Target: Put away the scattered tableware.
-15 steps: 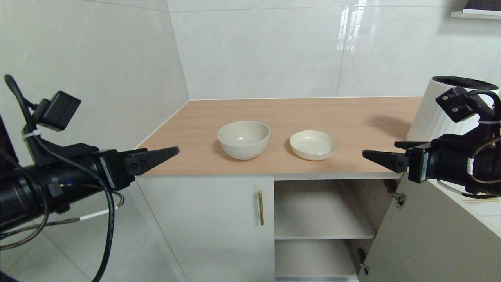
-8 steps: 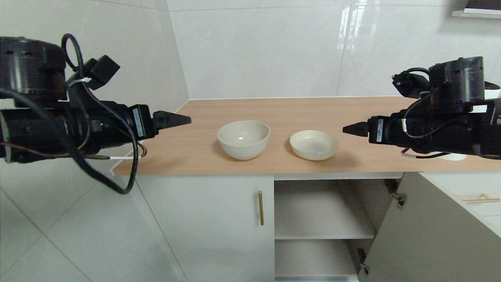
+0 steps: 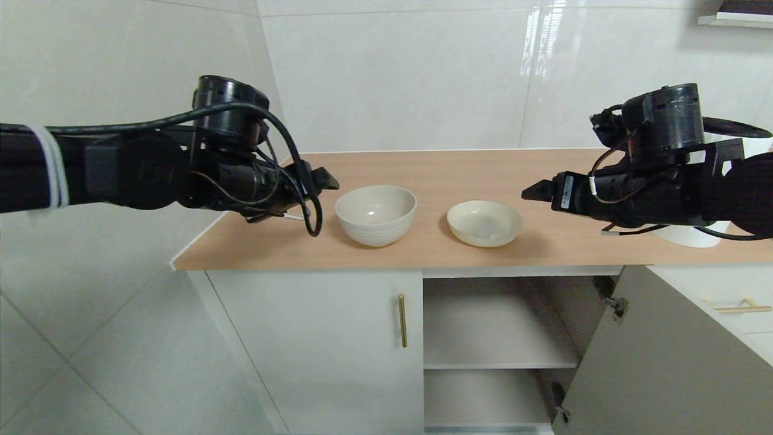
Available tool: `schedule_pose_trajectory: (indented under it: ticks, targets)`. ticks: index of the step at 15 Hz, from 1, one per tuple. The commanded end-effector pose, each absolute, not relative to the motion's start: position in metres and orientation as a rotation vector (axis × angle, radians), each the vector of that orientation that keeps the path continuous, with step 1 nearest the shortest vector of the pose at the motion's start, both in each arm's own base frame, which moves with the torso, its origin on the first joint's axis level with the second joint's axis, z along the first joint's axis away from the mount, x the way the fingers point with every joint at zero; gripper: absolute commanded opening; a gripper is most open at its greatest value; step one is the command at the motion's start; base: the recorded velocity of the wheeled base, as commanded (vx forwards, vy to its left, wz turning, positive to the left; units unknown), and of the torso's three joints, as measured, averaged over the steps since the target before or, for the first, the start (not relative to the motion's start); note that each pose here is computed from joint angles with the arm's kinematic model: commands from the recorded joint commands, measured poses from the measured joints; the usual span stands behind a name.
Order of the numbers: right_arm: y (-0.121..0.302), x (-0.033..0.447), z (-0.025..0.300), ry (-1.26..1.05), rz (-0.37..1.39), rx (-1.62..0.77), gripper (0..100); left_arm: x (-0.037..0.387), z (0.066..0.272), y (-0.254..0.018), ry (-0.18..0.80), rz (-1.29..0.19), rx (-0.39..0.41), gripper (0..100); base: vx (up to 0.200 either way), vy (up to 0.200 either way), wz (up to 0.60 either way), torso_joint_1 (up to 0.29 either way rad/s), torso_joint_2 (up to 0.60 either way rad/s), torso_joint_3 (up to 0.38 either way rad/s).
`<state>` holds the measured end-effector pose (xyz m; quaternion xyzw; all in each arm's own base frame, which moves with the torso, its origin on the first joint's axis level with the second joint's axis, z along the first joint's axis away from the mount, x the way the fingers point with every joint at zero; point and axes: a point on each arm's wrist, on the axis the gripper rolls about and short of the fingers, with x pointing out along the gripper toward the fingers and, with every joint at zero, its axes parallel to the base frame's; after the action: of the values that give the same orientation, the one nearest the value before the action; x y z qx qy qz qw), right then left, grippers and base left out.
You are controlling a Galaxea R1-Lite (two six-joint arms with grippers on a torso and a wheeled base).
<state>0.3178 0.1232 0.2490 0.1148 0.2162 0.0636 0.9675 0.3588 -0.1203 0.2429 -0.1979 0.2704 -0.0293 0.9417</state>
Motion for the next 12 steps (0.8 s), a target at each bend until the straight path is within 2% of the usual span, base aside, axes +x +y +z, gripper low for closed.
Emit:
schedule_pose_trajectory:
  ticks: [1,3,9,10,12]
  targets:
    - [0.125,0.319,0.247,0.444,0.131,0.229,100,0.384,0.217,-0.136,0.594,-0.043,-0.381,100,0.000,0.000,0.00,0.000,0.00,0.000]
    - [0.125,0.318,0.244,0.454,0.129,0.226,100,0.394,0.210,-0.142,0.598,-0.045,-0.379,100,0.000,0.000,0.00,0.000,0.00,0.000]
    - [0.125,0.317,0.243,0.456,0.132,0.225,100,0.400,0.207,-0.145,0.595,-0.051,-0.373,100,0.000,0.000,0.00,0.000,0.00,0.000]
    - [0.125,0.317,0.243,0.456,0.132,0.225,100,0.400,0.205,-0.146,0.600,-0.051,-0.372,0,0.000,0.000,0.00,0.000,0.00,0.000]
    - [0.126,0.318,0.242,0.459,0.131,0.224,100,0.400,0.203,-0.149,0.606,-0.057,-0.366,0,0.000,0.000,0.00,0.000,0.00,0.000]
